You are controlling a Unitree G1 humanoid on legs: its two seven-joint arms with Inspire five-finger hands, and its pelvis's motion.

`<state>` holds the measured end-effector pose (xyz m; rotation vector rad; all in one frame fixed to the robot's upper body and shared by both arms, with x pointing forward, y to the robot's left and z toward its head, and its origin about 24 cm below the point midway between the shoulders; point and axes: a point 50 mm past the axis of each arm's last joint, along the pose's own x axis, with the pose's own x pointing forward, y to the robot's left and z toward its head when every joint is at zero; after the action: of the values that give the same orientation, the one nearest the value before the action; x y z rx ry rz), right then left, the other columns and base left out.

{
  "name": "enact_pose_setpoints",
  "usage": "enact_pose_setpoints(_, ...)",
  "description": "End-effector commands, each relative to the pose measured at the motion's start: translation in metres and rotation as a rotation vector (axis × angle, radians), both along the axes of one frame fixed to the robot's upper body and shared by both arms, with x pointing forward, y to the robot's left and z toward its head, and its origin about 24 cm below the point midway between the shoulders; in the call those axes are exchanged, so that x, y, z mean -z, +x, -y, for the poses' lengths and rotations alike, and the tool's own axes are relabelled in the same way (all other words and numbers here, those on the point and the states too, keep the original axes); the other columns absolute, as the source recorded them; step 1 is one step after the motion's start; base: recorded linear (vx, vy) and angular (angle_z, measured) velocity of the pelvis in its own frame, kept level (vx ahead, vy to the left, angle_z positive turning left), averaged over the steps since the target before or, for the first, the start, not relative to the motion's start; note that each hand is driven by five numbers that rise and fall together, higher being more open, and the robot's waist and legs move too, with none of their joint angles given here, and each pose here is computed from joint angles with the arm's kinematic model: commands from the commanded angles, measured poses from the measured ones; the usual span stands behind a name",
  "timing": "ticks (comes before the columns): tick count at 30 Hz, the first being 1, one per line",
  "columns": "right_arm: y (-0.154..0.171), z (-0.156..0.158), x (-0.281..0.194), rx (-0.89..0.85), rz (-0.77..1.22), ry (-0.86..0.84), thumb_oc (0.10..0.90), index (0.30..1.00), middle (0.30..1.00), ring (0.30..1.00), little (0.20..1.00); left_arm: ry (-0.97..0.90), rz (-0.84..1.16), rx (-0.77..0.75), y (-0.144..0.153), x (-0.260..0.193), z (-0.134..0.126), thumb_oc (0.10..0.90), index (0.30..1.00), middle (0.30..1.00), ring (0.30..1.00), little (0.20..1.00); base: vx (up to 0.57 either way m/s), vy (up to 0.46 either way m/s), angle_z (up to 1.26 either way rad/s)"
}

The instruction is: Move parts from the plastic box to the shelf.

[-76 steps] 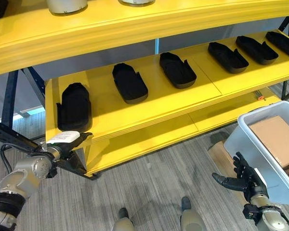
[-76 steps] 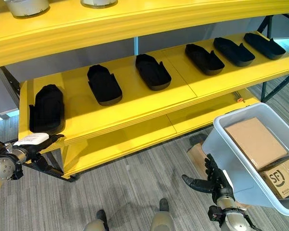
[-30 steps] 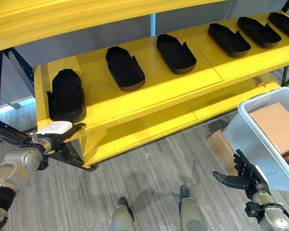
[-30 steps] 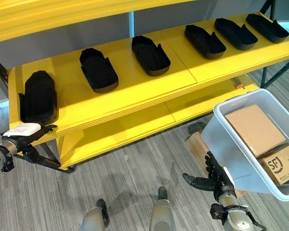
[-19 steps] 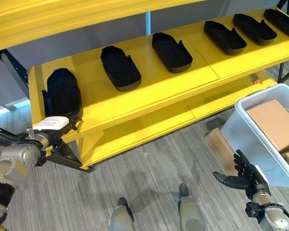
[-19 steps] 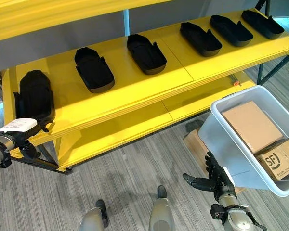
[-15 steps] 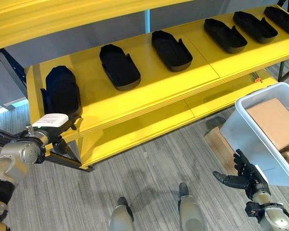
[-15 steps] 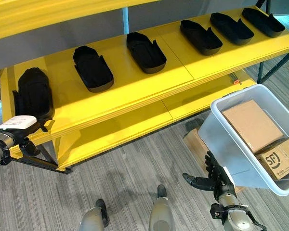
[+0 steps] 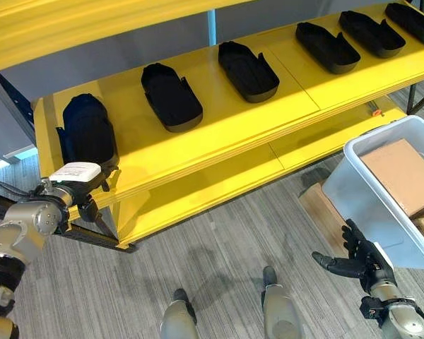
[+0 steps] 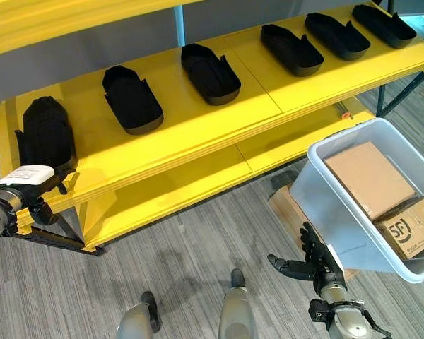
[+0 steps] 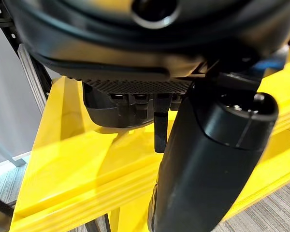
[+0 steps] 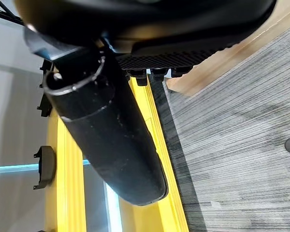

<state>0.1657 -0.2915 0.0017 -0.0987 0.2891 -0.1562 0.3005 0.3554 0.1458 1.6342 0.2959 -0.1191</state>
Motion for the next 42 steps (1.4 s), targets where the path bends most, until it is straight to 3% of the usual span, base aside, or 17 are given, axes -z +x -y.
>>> enact_pose_setpoints(1,0.010,0.016,-0.047,-0.019,0.203,-0.106,0.900,1.000,1.000,1.000,1.000,0.080,0.181,-0.039,0.006,-0.052,-0.014,0.900,1.000,1.000,1.000,1.000,0.00,0.000,0.00)
enact_pose_setpoints(42,0.006,0.014,-0.041,-0.015,0.187,-0.074,0.900,1.000,1.000,1.000,1.000,0.089,0.288,0.007,0.019,-0.081,-0.001,0.900,1.000,1.000,1.000,1.000,0.00,-0.004,-0.01)
